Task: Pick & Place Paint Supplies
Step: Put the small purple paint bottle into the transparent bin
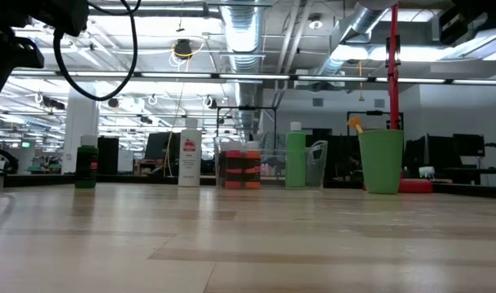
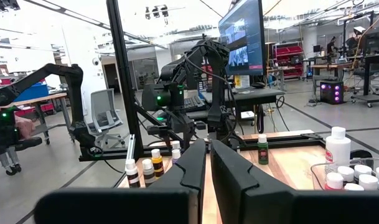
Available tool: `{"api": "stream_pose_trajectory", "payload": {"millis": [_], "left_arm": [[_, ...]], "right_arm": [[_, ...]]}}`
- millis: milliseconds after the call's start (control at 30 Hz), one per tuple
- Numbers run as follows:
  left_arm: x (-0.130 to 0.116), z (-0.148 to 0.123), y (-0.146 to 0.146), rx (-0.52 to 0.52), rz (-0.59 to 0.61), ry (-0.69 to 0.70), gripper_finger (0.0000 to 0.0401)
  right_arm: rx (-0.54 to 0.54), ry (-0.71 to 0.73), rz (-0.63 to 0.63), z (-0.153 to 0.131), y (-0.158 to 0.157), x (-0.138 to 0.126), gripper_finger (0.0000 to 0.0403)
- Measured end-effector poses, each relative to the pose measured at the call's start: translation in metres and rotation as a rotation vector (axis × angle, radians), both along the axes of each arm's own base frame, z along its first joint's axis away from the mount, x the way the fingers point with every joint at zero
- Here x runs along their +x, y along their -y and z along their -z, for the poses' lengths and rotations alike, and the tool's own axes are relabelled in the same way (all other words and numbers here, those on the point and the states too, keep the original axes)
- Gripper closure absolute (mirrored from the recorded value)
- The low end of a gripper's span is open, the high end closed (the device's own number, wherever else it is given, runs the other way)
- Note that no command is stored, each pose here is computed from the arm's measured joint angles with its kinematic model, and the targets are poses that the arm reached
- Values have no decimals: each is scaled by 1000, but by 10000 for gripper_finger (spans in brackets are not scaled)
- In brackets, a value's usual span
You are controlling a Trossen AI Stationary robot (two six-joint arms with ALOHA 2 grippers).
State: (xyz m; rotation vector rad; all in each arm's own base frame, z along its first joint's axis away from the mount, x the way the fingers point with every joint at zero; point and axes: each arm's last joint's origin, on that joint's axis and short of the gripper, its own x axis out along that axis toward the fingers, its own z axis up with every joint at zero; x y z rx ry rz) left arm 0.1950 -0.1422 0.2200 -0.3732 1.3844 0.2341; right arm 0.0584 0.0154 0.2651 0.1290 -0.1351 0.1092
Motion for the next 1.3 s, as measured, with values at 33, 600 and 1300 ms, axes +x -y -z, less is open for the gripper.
{"api": "stream_pose_trajectory", "payload": {"millis": [33, 600, 1300], "left_arm": [[0, 0, 0, 4, -1, 3, 213], [7, -1, -8, 14, -45, 28, 325], [75, -72, -127, 3, -335, 269, 325]], "right_arm": [[0, 0, 0, 0, 0, 0, 381], [0, 0, 0, 0, 0, 0, 381], [0, 0, 0, 0, 0, 0, 381]]}}
